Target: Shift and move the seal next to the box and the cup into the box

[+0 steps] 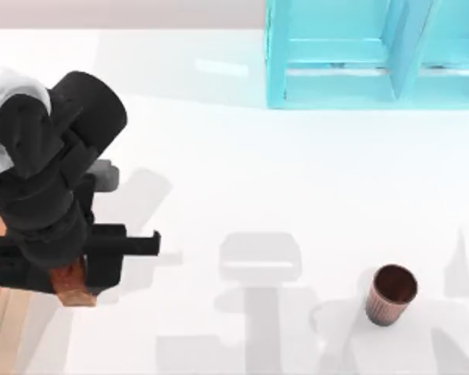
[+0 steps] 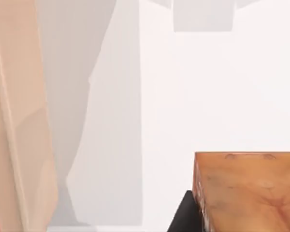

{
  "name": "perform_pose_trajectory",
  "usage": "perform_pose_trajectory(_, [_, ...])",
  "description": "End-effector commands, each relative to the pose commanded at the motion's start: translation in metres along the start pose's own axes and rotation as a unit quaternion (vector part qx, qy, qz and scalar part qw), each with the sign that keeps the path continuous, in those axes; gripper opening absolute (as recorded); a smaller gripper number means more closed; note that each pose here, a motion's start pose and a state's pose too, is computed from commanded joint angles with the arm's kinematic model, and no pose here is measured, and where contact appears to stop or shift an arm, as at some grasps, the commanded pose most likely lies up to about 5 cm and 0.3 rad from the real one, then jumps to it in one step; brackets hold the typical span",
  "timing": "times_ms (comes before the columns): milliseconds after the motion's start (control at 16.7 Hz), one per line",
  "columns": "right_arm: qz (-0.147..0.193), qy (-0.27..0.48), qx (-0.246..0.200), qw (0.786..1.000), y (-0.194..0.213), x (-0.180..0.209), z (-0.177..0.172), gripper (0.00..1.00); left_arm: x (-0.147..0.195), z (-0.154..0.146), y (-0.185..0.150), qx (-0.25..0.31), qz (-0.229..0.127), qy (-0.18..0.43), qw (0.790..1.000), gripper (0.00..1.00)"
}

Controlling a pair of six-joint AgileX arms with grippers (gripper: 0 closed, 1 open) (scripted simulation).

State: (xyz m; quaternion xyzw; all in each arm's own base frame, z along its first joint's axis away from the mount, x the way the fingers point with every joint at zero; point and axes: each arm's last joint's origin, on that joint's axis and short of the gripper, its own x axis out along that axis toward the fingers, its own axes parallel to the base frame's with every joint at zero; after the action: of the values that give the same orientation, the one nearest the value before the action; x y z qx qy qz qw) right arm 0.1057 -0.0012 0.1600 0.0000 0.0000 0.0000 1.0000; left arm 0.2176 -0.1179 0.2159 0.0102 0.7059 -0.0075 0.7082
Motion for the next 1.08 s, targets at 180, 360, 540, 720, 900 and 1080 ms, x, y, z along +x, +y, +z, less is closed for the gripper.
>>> perform_pose_trajectory(180, [0.0,0.0,0.0,1.0,0.0,0.0,0.0,1.0,0.027,-0.001,0.0,0.0,-0.001,-0.002,1.0,0.0])
perform_pose_trajectory(360, [0.0,0.0,0.0,1.0,0.0,0.0,0.0,1.0,0.037,-0.003,0.001,0.0,0.001,0.001,1.0,0.0])
perform_pose_trajectory(540, [0.0,0.0,0.0,1.0,0.0,0.0,0.0,1.0,0.037,-0.003,0.001,0.0,0.001,0.001,1.0,0.0])
perform_pose_trajectory(720, [0.0,0.0,0.0,1.0,0.0,0.0,0.0,1.0,0.037,-0.003,0.001,0.0,0.001,0.001,1.0,0.23])
perform_pose_trajectory(900, [0.0,0.0,0.0,1.0,0.0,0.0,0.0,1.0,0.037,-0.003,0.001,0.0,0.001,0.001,1.0,0.45])
perform_pose_trajectory(1080, [0.0,0.0,0.0,1.0,0.0,0.0,0.0,1.0,0.037,-0.003,0.001,0.0,0.001,0.001,1.0,0.68])
